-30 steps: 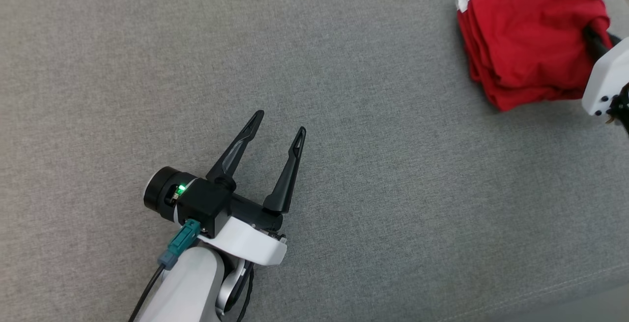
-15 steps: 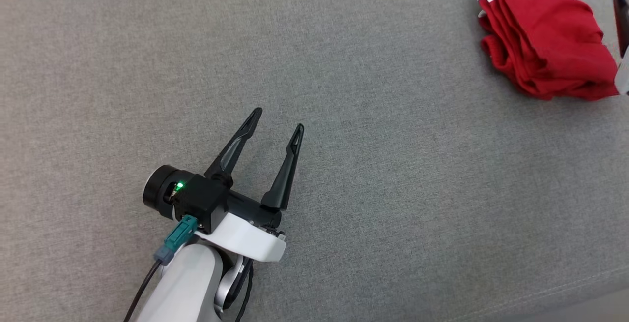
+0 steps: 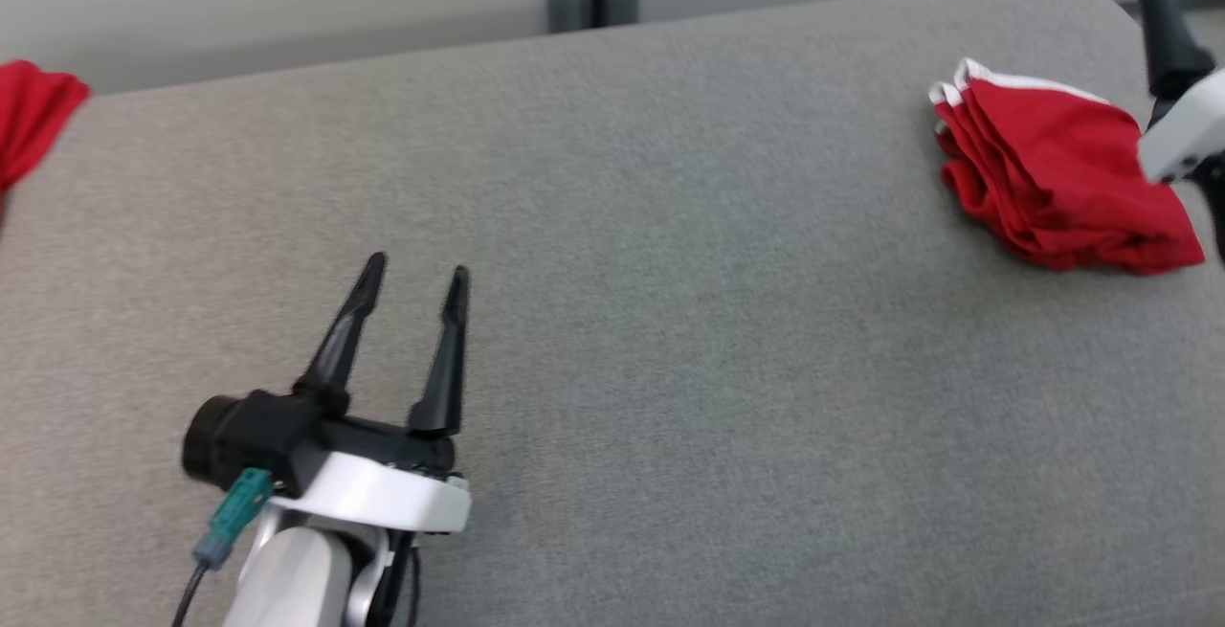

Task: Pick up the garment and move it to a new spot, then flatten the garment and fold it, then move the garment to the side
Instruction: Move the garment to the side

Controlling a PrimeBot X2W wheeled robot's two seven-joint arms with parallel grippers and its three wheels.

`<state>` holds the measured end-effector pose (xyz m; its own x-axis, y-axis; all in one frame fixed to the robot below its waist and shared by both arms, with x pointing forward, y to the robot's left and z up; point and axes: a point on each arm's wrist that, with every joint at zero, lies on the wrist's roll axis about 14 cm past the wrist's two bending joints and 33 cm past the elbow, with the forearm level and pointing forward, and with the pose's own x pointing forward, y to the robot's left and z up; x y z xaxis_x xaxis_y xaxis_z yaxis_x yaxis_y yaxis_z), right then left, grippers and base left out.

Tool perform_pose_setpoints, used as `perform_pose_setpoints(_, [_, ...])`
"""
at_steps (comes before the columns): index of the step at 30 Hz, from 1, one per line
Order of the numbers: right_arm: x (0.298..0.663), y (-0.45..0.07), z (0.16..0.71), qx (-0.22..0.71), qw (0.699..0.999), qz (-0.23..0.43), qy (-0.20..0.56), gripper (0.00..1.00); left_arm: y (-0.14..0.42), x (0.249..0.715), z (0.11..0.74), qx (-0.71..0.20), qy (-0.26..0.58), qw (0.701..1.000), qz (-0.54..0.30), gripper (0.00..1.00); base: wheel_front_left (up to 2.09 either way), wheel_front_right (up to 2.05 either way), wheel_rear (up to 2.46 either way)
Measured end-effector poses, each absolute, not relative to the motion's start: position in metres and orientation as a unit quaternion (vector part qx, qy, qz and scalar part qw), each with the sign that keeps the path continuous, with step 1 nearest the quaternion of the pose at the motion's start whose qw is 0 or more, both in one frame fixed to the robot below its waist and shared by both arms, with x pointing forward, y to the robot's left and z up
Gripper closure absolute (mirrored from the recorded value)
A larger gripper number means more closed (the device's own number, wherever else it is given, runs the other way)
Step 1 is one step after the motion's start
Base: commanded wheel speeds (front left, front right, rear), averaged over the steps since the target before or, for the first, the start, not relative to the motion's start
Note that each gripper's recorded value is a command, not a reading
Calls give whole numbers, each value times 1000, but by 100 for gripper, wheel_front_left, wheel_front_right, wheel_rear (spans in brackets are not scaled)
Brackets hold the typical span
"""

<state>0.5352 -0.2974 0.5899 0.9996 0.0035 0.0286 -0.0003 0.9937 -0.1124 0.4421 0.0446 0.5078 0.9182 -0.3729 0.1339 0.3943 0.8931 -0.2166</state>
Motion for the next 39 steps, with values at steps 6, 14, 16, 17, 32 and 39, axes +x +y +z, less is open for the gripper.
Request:
perform_pose_setpoints(6, [506, -246, 599, -4, 995, 59, -79, 0, 105, 425, 530, -99, -77, 985, -120, 0, 0, 0, 0])
perform_pose_setpoints(14, [461, -201, 589, 43, 988, 98, -108, 0, 150, 398, 535, -86, -85, 991, -53, 0, 0, 0, 0])
perform_pose_setpoints(16, [449, -193, 582, 57, 987, 103, -106, 0, 159, 392, 535, -85, -84, 992, -38, 0, 0, 0, 0])
perform_pose_setpoints(17, [444, -191, 577, 64, 987, 102, -103, 0, 163, 390, 535, -85, -84, 992, -33, 0, 0, 0, 0])
perform_pose_setpoints(32, [384, -192, 531, 97, 991, 58, -68, 0, 166, 365, 507, -104, -42, 994, -9, 0, 0, 0, 0])
perform_pose_setpoints(39, [386, -189, 538, 93, 991, 59, -79, 0, 163, 365, 506, -105, -40, 994, -9, 0, 0, 0, 0])
